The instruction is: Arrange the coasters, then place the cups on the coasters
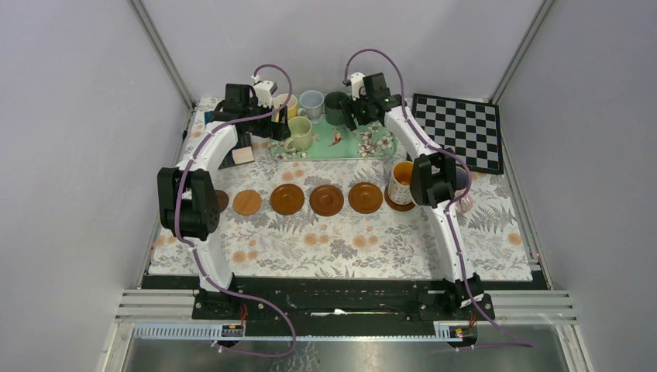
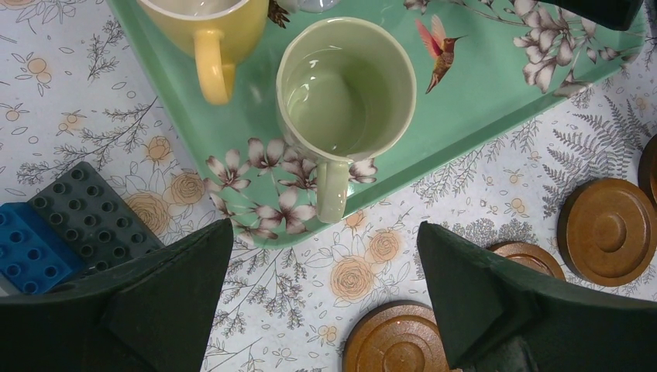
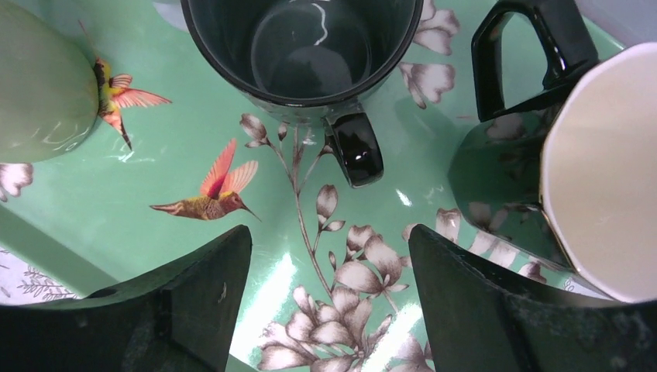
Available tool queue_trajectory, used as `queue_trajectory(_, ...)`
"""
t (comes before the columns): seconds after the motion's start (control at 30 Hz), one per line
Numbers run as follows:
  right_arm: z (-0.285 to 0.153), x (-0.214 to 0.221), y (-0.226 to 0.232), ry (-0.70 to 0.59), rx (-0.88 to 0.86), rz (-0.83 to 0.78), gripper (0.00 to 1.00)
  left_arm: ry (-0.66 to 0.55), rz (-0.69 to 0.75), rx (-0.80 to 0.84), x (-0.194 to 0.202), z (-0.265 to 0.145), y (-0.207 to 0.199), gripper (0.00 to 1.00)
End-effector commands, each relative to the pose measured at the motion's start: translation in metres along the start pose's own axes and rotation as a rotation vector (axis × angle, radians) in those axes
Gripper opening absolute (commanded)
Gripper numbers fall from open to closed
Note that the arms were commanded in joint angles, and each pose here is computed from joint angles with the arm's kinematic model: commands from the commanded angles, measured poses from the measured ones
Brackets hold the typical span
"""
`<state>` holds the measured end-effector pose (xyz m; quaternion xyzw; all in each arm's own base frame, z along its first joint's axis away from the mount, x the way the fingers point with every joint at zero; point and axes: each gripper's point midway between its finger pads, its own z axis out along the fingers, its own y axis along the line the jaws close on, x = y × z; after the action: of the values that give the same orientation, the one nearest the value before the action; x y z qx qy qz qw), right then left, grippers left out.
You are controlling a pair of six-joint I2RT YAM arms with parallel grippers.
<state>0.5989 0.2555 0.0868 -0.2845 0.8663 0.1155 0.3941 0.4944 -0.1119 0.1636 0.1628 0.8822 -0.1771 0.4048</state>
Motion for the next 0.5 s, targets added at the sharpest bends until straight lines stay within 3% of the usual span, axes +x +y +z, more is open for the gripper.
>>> queue_trajectory(0.0,0.006,-0.023,-0.004,-0.08,0.029,-0.069,0.83,-0.082,0.04,-0.022,-0.027,-0.019,-0.001,0.99)
queue_trajectory(0.27,0.028,-0.027,0.003,-0.131,0.005,-0.109,0.83,-0.085,0.033,-0.036,-0.027,-0.021,0.004,0.99)
queue_trajectory(0.47,0.025,-0.033,0.02,-0.148,-0.052,-0.137,0.71,-0.081,0.028,-0.048,-0.025,-0.024,0.009,0.99)
